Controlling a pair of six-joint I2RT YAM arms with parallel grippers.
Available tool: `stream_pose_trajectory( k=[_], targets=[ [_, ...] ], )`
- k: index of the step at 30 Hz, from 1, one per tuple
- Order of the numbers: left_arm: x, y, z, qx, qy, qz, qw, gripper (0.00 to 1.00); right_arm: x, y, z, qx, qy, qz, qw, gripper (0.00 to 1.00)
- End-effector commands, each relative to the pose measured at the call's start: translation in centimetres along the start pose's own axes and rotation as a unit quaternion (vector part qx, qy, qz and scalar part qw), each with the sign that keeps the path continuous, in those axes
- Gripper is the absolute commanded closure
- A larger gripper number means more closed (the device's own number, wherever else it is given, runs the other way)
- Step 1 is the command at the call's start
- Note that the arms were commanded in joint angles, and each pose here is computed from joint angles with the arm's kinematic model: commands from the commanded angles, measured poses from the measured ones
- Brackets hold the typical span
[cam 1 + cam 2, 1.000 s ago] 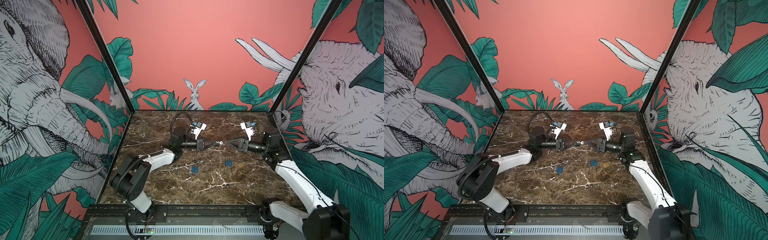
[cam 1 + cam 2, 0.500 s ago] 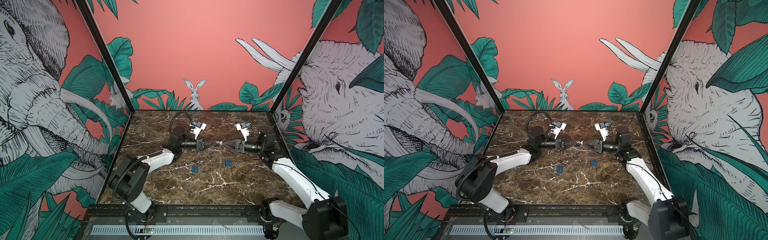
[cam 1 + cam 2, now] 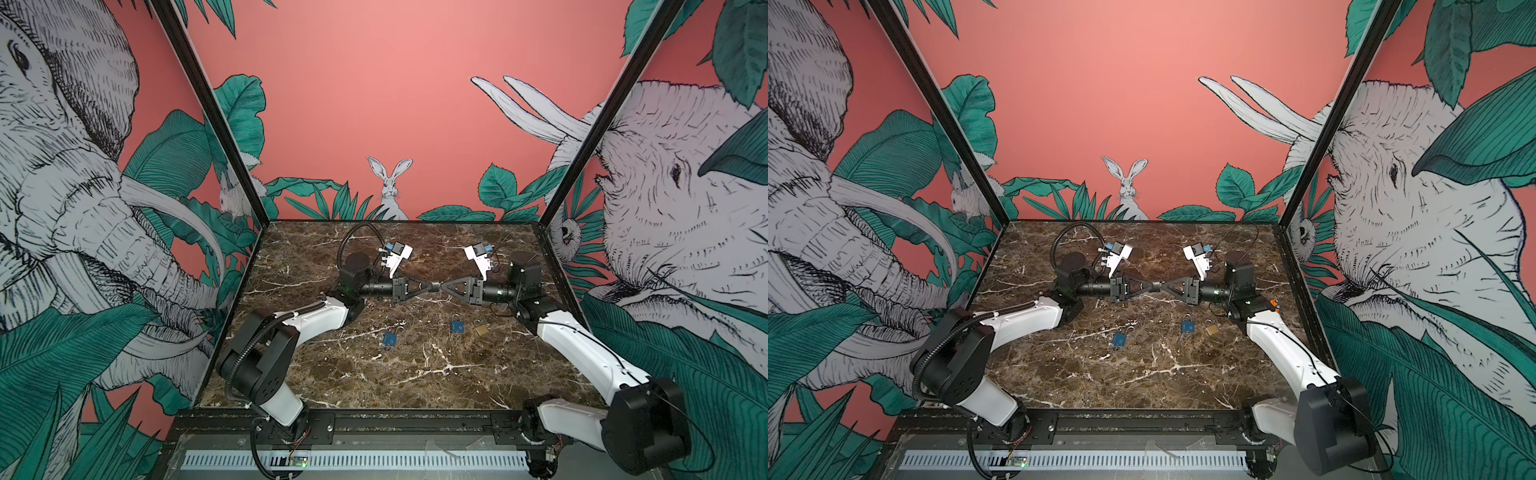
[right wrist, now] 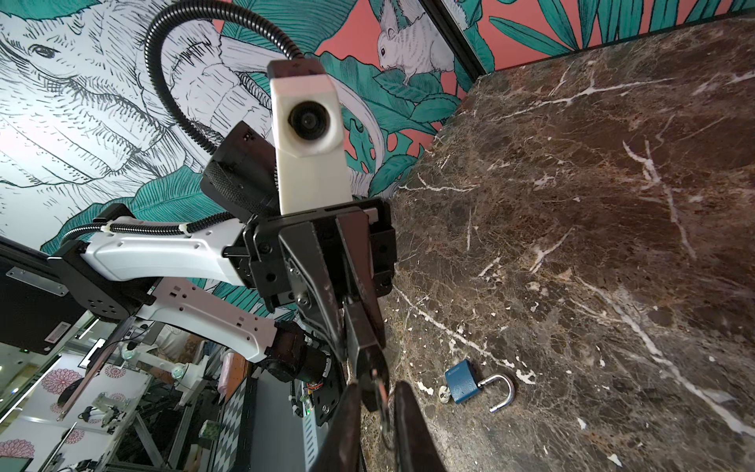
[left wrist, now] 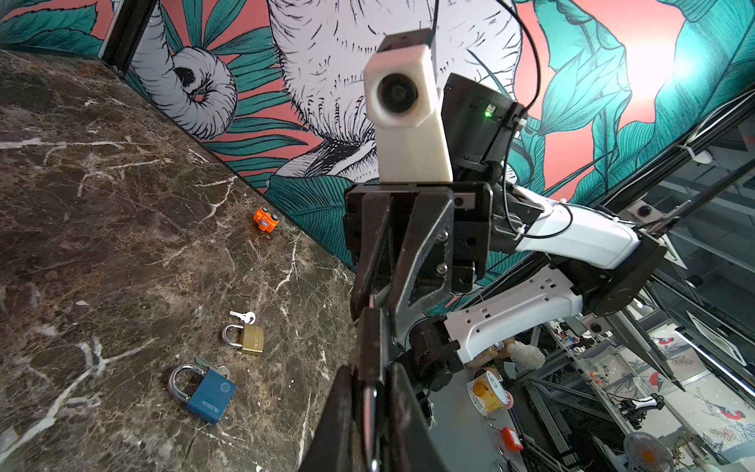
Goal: Lock with the key
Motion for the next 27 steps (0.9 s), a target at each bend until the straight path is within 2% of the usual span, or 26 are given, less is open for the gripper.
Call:
stream_pose_trajectory(
  k=[1,11,16,27],
  targets=[
    [-1.29,-2.08,-0.25,0.022,-0.014,0.039,0.999,1.00,-0.32,0.51,0.10,-0.014,-0.004,-0.017,1.000,0.87],
    [-1.14,-1.80,-0.23,0.018,-0.013,0.039,0.999,1.00,-0.15,1.02,0.21,-0.045,-0.001,-0.011,0.999,0.90],
    [-1.14,-1.81,-0.18,0.021,-0.011,0.041,0.999,1.00,0.21,1.14,0.14,-0.055,0.003,-0.007,0.998,1.00],
    [-0.83,-1.28,-0.30,0.002,-0.011,0.046,0.999,1.00,0.03,1.14,-0.59,-0.056,-0.011,-0.015,0.998,1.00]
  ],
)
Point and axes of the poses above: each gripper's point midway between its finger pads, its own z axis out along the fingers, its own y axis along the line the jaws close on, x = y × z, the point moved 3 cm from there along -z, back along the fingers, and after that the axes turned 5 degrees about z, right-handed, at the moved point
